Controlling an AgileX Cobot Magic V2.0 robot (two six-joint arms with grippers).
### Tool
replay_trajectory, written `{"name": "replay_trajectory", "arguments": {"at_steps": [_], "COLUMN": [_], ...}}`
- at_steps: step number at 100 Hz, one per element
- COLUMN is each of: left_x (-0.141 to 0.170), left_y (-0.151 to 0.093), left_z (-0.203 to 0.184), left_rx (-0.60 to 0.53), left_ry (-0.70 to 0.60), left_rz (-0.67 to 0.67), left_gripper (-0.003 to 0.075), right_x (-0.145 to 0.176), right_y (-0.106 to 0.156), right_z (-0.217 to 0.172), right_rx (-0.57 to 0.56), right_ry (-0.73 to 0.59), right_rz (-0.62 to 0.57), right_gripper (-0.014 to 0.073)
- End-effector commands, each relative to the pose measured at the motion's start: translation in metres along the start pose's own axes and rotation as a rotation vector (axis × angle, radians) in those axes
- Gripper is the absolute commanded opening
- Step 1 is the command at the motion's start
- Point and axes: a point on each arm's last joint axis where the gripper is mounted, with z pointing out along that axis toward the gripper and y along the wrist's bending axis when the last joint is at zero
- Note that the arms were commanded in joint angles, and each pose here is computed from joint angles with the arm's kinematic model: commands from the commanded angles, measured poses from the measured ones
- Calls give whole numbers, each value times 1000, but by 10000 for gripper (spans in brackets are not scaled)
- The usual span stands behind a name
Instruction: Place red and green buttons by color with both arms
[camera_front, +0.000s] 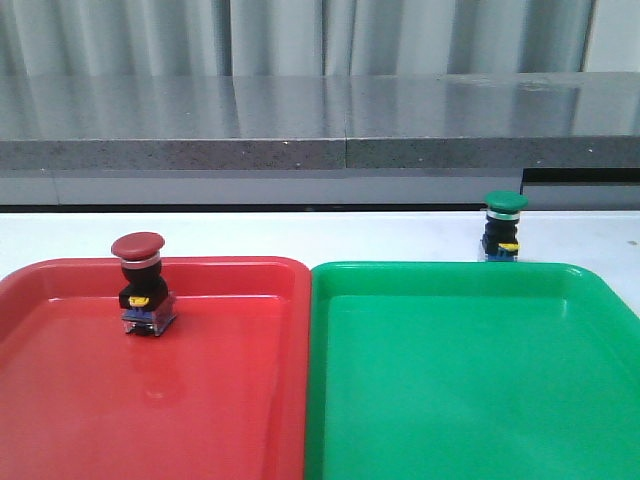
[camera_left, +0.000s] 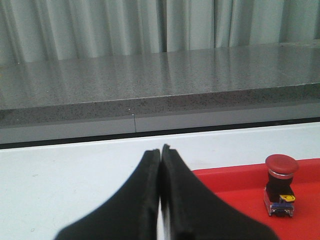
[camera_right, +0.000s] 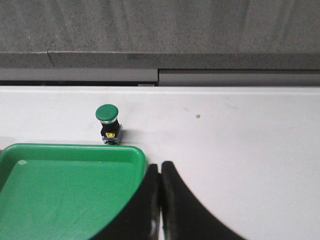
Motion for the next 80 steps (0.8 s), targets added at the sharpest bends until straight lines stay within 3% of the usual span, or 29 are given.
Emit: {"name": "replay_trajectory", "arguments": {"at_steps": [1, 17, 24, 31, 46, 55, 80], "left_x": [5, 5, 5, 5, 5, 5, 5], "left_y": [-1, -1, -1, -1, -1, -1, -1], "left_z": [-1, -1, -1, -1, -1, -1, -1], "left_rx": [3, 3, 3, 3, 3, 3, 3], "left_ry": [-76, -76, -76, -76, -76, -76, -76], "left_rz": [-8, -8, -8, -8, -8, -8, -8], "left_gripper": [-19, -20, -19, -19, -19, -19, -19], "right_x": [-15, -14, -13, -11, -10, -11, -28], "right_y": [1, 0, 0, 0, 0, 1, 4], "right_z": [4, 11, 11, 11, 11, 11, 21], "right_rx": [-2, -1, 0, 0, 0, -3, -40], "right_ry": [-52, -16, 0, 18, 34, 18, -41], "right_rz": [8, 9, 9, 9, 9, 13, 78], "right_gripper": [-67, -53, 15, 141, 507, 636, 654]}}
